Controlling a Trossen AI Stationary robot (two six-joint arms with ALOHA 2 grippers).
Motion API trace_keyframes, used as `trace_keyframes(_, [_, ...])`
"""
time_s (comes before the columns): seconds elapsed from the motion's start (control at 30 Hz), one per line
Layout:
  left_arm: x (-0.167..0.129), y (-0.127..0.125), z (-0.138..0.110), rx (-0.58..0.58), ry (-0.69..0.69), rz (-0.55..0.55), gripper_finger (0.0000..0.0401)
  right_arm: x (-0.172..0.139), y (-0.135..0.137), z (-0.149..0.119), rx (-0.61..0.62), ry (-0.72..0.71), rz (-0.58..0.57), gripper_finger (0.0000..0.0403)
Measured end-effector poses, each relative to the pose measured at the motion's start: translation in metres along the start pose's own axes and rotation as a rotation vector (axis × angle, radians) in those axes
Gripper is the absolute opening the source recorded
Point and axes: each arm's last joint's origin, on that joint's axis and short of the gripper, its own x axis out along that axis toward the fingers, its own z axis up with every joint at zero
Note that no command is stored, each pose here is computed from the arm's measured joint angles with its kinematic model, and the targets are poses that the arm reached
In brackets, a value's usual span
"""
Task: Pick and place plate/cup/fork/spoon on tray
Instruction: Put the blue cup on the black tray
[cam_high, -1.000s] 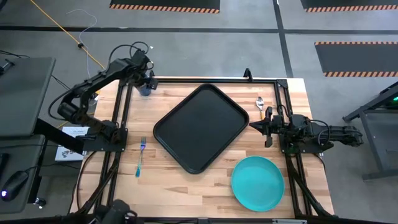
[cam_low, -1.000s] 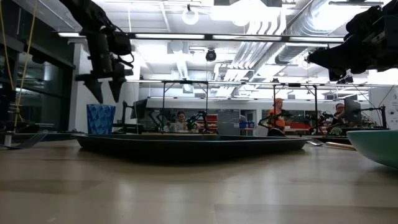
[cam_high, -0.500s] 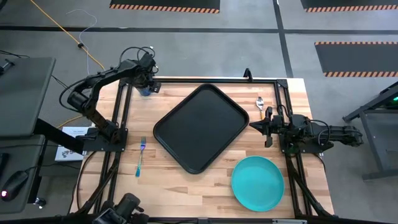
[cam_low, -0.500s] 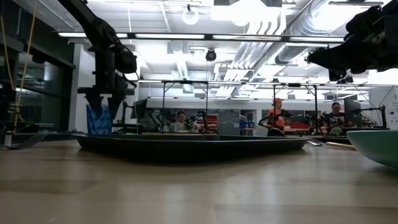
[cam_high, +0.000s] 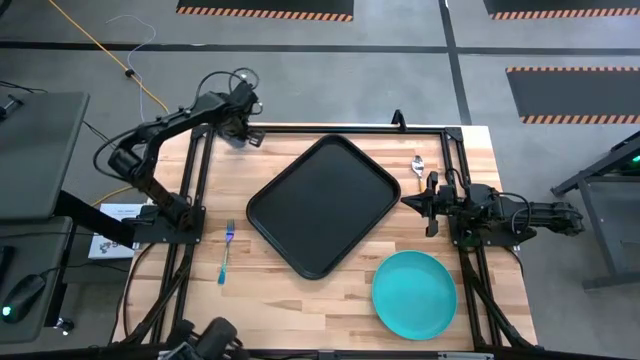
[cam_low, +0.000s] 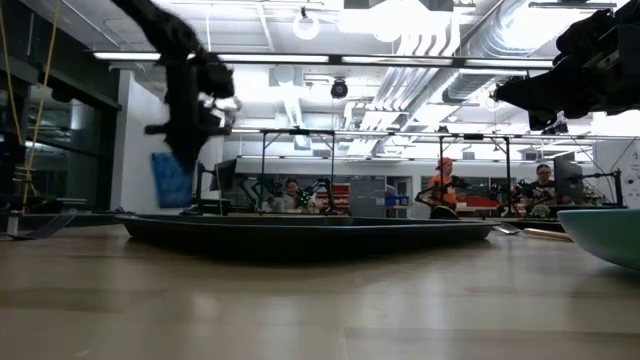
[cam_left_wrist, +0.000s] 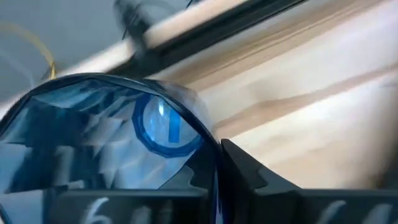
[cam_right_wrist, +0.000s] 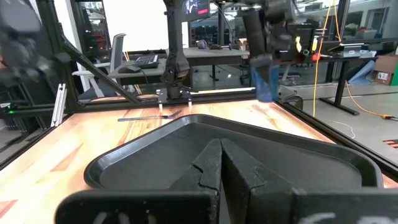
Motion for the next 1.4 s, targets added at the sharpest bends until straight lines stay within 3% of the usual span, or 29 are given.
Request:
trace_keyframes(0.3, [-0.101, -0.087, 0.025, 0.245, -0.268, -0.18, 0.0004, 0.0, 0.0, 0.0, 0.0, 0.0, 0.0, 0.0])
trace_keyframes(0.5, [-0.137, -0.168, 0.022, 0.404, -0.318, -0.31, 0.0002, 0.0, 0.0, 0.0, 0.0, 0.0, 0.0, 0.0])
trace_keyframes(0.7, [-0.126, -0.244, 0.017, 0.591, -0.258, -0.338, 0.0001, 0.0, 0.0, 0.0, 0.0, 0.0, 0.0, 0.0])
trace_keyframes(0.87, [-0.091, -0.278, 0.024, 0.7, -0.199, -0.288, 0.0001, 0.0, 0.0, 0.0, 0.0, 0.0, 0.0, 0.0])
trace_keyframes(1.13, [-0.032, -0.285, 0.038, 0.707, -0.093, -0.181, 0.0001, 0.0, 0.0, 0.0, 0.0, 0.0, 0.0, 0.0])
trace_keyframes(1.4, [-0.007, -0.269, 0.059, 0.656, -0.07, -0.189, 0.0001, 0.0, 0.0, 0.0, 0.0, 0.0, 0.0, 0.0])
